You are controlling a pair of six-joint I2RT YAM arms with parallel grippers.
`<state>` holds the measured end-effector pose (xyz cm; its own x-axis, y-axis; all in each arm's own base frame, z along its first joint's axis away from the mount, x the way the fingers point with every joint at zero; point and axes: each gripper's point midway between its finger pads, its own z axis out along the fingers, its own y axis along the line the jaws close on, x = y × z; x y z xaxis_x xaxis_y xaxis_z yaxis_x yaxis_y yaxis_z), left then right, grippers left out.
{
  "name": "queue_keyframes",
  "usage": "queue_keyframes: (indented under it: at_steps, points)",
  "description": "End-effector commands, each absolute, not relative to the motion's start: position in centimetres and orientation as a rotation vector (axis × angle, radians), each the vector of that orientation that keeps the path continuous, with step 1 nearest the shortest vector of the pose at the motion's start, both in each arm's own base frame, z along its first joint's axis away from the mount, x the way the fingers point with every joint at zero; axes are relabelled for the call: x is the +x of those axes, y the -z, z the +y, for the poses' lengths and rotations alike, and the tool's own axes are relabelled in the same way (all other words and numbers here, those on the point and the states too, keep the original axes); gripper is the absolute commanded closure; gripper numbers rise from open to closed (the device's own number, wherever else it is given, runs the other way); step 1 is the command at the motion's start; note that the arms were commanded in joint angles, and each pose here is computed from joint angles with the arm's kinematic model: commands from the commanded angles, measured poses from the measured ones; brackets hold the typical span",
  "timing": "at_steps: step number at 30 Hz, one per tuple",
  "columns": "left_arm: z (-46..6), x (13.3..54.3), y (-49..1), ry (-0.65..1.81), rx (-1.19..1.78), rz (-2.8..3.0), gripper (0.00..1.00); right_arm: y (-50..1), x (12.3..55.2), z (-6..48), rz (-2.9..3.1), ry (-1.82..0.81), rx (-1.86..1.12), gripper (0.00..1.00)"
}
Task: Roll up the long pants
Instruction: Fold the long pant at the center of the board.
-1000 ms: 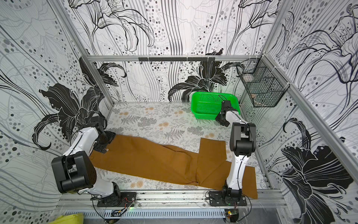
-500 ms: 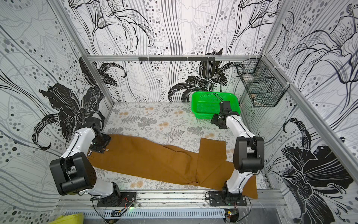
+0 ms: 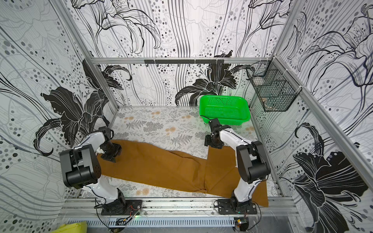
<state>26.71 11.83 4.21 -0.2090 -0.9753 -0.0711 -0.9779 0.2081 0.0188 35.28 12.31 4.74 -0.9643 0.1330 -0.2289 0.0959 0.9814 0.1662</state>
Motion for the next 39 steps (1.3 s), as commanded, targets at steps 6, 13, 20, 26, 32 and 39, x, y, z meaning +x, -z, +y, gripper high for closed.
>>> queue_keyframes:
  at_steps: [6,13,20,26,32,39]
  points:
    - [12.3,27.9,-2.9,-0.075,-1.947,2.401,0.45,-2.2,36.1,13.7,2.948,-0.126,0.172,0.34]
    - [12.3,28.1,-0.9,-0.089,-1.973,2.429,0.47,-1.1,35.8,12.2,2.990,0.061,0.217,0.54]
    - [12.1,27.9,0.7,-0.090,-1.999,2.452,0.48,-0.4,34.5,9.9,3.018,0.264,0.263,0.86]
    - [12.1,28.6,1.1,-0.072,-2.007,2.456,0.49,-0.3,34.6,10.3,3.016,0.226,0.262,1.00]
    - [12.8,30.4,1.0,-0.054,-1.996,2.439,0.53,-4.4,34.8,10.0,2.917,0.183,0.287,1.00]
    - [16.2,33.9,1.5,-0.229,-1.953,2.437,0.57,-8.6,35.2,11.1,2.814,0.015,0.265,1.00]
